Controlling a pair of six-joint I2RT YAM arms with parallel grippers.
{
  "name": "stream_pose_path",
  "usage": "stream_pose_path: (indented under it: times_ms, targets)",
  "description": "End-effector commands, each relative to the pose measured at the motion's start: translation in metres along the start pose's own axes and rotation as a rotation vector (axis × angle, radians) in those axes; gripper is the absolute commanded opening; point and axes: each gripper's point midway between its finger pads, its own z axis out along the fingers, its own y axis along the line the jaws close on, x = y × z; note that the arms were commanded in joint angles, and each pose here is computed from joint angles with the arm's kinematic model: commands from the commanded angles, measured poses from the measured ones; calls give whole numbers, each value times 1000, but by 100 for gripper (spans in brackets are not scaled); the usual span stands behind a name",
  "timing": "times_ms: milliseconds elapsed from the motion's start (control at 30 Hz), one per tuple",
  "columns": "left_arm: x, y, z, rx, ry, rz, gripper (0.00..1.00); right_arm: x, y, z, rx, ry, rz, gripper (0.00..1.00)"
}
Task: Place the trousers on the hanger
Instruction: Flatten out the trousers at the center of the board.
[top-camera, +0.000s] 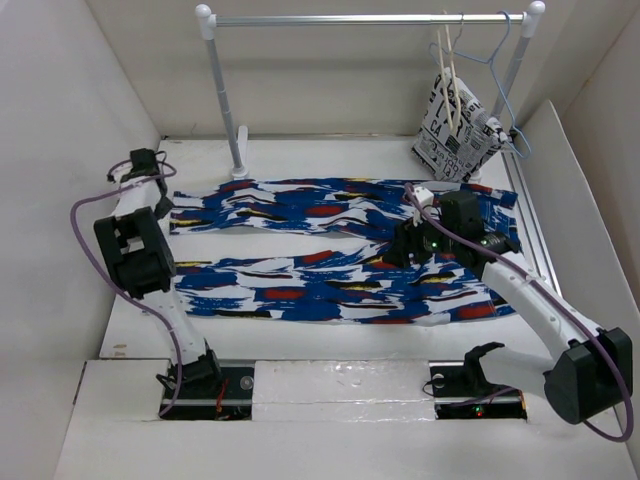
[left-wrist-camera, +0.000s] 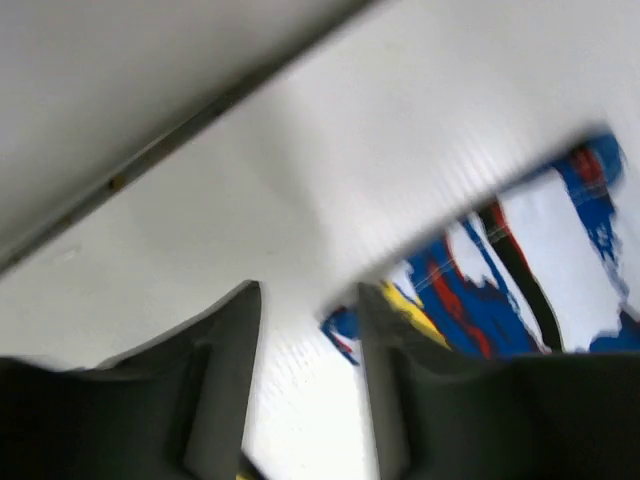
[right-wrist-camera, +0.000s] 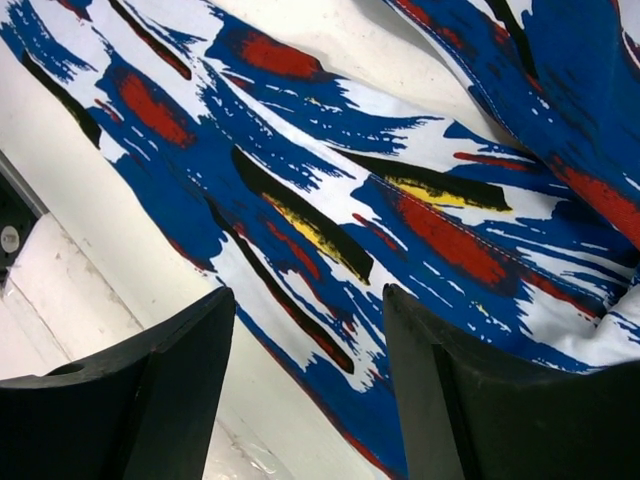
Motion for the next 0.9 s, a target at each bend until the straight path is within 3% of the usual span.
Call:
stream_pose_path:
  times_ms: [0, 33, 67, 200, 300, 333, 367, 400, 500, 600, 700, 733, 833, 867]
  targets:
    - [-22, 33, -16, 40, -3, -215, 45, -5, 4, -5, 2, -18, -34, 67]
    - [-21, 29, -19, 97, 17, -238, 79, -3, 4, -6, -2, -15, -63, 69]
    - [-22, 41, -29, 114, 6, -269, 96, 1, 6, -9, -5, -15, -68, 71]
    - [-10, 54, -48, 101, -20, -253, 98, 9, 15, -10, -34, -13, -87, 73]
    - [24, 63, -63, 108, -5, -217, 90, 17, 19, -9, -58, -14, -94, 44]
    - [38, 61, -68, 120, 13, -200, 88, 18, 20, -8, -66, -15, -95, 21]
    - [59, 69, -68, 117, 45, -200, 87, 19, 21, -8, -69, -14, -95, 12]
    - [71, 66, -71, 133, 68, -195, 88, 18, 21, -9, -72, -17, -102, 5]
    - [104, 76, -67, 134, 108, -201, 85, 13, 21, -13, -59, -26, -118, 3]
    - [126, 71, -61, 163, 177, -185, 80, 5, 21, -19, -35, -48, -126, 2]
    - [138, 56, -49, 208, 241, -169, 50, 0, 21, -23, -20, -60, -120, 3]
    - [139, 53, -46, 210, 252, -170, 30, -1, 21, -25, -13, -61, -112, 5]
    - [142, 47, -30, 188, 279, -161, 8, -8, 18, -33, 24, -81, -103, 7]
    - [141, 44, -23, 176, 287, -157, 7, -8, 18, -35, 33, -84, -99, 7]
